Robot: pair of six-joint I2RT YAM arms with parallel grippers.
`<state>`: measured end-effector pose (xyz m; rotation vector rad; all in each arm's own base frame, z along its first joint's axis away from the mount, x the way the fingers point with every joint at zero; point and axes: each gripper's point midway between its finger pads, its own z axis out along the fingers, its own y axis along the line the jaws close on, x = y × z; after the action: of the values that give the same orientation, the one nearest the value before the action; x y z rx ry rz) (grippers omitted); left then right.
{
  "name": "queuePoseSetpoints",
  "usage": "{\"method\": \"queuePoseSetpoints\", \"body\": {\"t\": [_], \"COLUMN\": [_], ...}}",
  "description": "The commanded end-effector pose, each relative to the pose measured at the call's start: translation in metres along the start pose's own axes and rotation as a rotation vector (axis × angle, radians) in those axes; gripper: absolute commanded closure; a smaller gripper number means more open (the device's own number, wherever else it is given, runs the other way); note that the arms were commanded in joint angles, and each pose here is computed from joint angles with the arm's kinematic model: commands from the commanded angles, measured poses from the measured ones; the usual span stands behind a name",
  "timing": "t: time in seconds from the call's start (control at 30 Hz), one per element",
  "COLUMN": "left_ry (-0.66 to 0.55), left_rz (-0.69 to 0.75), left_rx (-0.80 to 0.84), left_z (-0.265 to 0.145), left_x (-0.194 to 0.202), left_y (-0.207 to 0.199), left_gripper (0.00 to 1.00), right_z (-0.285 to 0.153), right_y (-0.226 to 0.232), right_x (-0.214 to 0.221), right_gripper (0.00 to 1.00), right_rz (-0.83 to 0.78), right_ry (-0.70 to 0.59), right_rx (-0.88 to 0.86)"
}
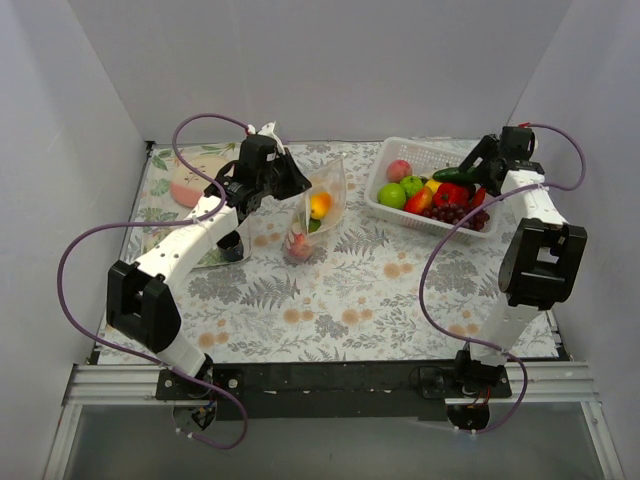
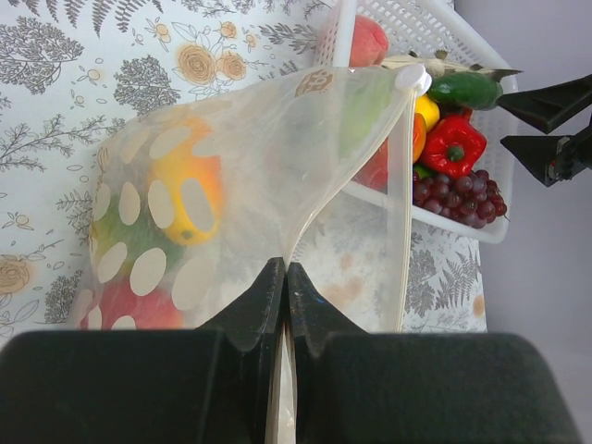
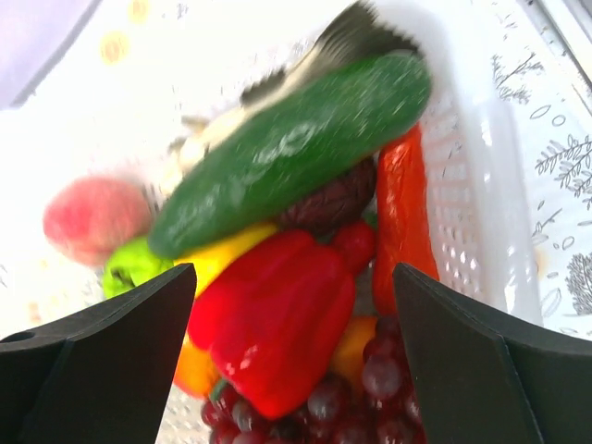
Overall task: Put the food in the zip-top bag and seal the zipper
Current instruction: Pick up the fake vegetable from the bin.
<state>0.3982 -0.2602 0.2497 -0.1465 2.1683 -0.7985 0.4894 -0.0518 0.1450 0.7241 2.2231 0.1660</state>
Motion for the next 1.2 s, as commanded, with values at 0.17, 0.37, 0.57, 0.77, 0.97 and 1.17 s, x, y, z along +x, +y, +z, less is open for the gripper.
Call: {"method": "queuePoseSetpoints", "body": {"t": [0.17, 0.37, 0.57, 0.77, 0.97, 1.17], "left_ry": [-0.047, -0.054, -0.054, -0.073, -0.078, -0.092], "left_rz": [0.014, 0.019, 0.022, 0.026, 0.025, 0.026], "left_rx": [0.049, 0.041, 0.031, 0.022, 0.015, 0.004], "left_z": [-0.016, -0.017, -0.016, -0.021, -0.023, -0.024], "left_x": [-0.015, -0.016, -0.016, -0.021, -0.022, -0.025], "left_y": [-0.012, -0.011, -0.008, -0.009, -0.008, -0.007], "left_gripper": [1.00, 1.00, 1.00, 1.00, 1.00, 1.00], "right_z": [0.027, 0.046, 0.066, 0.057, 0.034, 0.000], "right_y": [0.022, 0.021, 0.019, 0.022, 0.031, 0.069], "right_x": [-0.032, -0.032, -0.025, -0.028, -0.036, -0.043], "right_gripper": [0.05, 0.06, 0.15, 0.57, 0.96, 0.99], "right_rz": [0.265, 0.342, 0.372, 0.370, 0.356, 0.310], "right_ry": [-0.101, -0.120, -0.111, -0.128, -0.148, -0.159], "right_rx": [-0.120, -0.121, -0.117, -0.130, -0.172, -0.315]}}
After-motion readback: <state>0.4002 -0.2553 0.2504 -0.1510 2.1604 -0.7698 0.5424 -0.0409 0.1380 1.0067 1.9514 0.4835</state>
